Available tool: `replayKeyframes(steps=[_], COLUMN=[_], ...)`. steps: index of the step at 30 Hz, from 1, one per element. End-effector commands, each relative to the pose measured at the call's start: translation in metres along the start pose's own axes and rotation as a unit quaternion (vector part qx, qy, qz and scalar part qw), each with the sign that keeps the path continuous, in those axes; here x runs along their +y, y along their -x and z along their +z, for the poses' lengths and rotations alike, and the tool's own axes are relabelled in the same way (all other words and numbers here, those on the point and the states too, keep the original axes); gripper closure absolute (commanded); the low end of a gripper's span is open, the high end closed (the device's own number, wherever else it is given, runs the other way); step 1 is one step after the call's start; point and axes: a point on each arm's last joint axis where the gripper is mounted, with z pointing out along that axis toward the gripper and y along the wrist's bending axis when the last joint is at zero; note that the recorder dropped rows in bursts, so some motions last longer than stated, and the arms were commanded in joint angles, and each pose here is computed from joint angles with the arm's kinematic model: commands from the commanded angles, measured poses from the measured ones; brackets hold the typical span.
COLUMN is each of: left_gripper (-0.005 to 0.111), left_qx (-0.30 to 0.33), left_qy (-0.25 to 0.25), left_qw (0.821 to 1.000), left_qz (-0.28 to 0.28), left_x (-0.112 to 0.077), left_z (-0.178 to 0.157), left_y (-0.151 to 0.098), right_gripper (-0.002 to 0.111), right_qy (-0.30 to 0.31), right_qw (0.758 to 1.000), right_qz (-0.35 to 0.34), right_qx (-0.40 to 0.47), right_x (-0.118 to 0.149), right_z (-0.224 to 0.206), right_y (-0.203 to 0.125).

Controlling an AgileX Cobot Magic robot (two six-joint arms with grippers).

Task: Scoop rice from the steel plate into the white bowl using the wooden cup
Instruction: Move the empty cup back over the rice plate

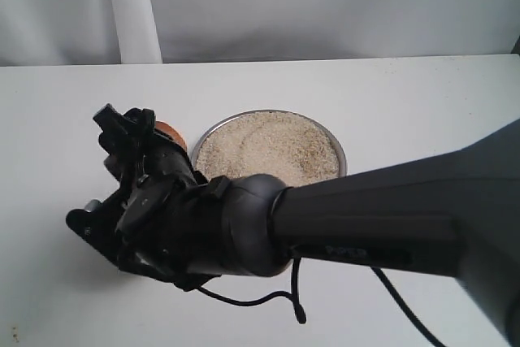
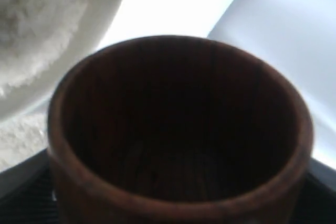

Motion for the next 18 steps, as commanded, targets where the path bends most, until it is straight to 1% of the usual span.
replayKeyframes(steps=[1,4,8,10,11,15,18], left_gripper=[0.107,0.107,0.107,0.107,0.107,0.107,0.107], left_qx=[-0.003,-0.003,-0.003,-0.003,-0.003,-0.003,-0.003], left_qy=[-0.001,-0.001,-0.001,-0.001,-0.001,-0.001,-0.001], left_qw=[1.0,1.0,1.0,1.0,1.0,1.0,1.0], left_qz=[-0.001,-0.001,-0.001,-0.001,-0.001,-0.001,-0.001], left_x=[0.0,0.0,0.0,0.0,0.0,0.0,0.0], left_z=[0.0,0.0,0.0,0.0,0.0,0.0,0.0], left_y=[0.0,0.0,0.0,0.0,0.0,0.0,0.0], right_gripper=[0.108,0.108,0.108,0.108,0.108,0.108,0.108], right_qy=[0.014,0.02,0.036,0.053,0.064,0.118,0.154], right_qw=[0.986,0.97,0.951,0.945,0.946,0.935,0.908], right_qz=[0.139,0.213,0.294,0.317,0.315,0.334,0.388], right_qx=[-0.088,-0.117,-0.084,-0.052,-0.037,0.018,0.042], right_x=[-0.024,-0.035,-0.04,-0.037,-0.033,-0.015,-0.001], right_z=[-0.019,-0.027,-0.028,-0.024,-0.021,-0.01,-0.002], right_y=[-0.01,-0.025,-0.059,-0.081,-0.091,-0.126,-0.152])
